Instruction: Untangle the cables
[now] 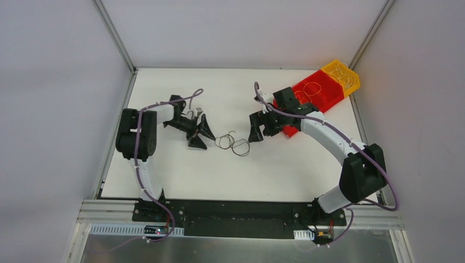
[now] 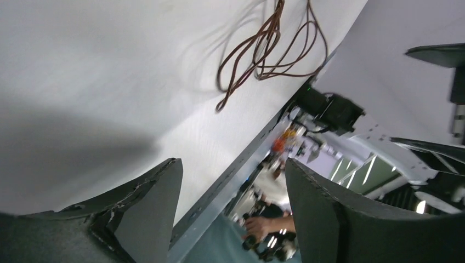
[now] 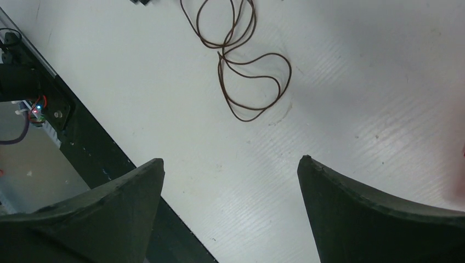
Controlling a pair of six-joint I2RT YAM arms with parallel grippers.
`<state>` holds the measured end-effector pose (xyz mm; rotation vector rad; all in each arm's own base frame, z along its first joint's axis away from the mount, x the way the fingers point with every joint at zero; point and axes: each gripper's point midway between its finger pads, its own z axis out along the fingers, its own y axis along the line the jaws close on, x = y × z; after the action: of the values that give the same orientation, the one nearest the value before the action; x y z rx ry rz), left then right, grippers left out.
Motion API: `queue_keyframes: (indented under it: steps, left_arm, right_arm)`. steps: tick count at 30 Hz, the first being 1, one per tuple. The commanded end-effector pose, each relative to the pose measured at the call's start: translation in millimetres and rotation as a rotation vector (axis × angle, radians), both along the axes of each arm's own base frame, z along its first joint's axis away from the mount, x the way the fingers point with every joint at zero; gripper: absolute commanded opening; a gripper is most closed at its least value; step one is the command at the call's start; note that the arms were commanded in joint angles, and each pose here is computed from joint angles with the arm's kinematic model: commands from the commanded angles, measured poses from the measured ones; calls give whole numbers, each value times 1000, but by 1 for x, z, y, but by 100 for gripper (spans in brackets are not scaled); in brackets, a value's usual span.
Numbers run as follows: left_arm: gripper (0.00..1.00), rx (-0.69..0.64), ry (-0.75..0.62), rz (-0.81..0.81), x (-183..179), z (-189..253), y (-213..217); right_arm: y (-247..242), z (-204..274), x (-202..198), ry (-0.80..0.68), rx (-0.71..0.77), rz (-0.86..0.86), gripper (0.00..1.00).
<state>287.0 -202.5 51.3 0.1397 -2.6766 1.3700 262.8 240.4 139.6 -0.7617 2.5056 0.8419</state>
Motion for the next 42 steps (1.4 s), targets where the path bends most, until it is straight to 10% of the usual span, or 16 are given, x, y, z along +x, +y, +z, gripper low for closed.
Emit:
queue_keyframes:
  steps: [1, 14, 29, 37, 42]
  left_arm:
    - [71, -42, -65, 97, 0, 43, 43]
    - [69, 78, -139, 204, -21, 48, 104]
    - [69, 193, -213, 307, -26, 54, 139]
    - [67, 243, -223, 313, -23, 51, 147]
    - [67, 270, -233, 313, -18, 51, 152]
  right_arm:
    - [21, 2, 7, -156, -4, 111, 96]
    - [91, -57, 20, -282, -149, 468, 97]
    - [119, -94, 58, -268, -326, 99, 87]
    - [107, -117, 56, -219, -429, 126, 54]
    - [105, -126, 44, -144, -427, 172, 0]
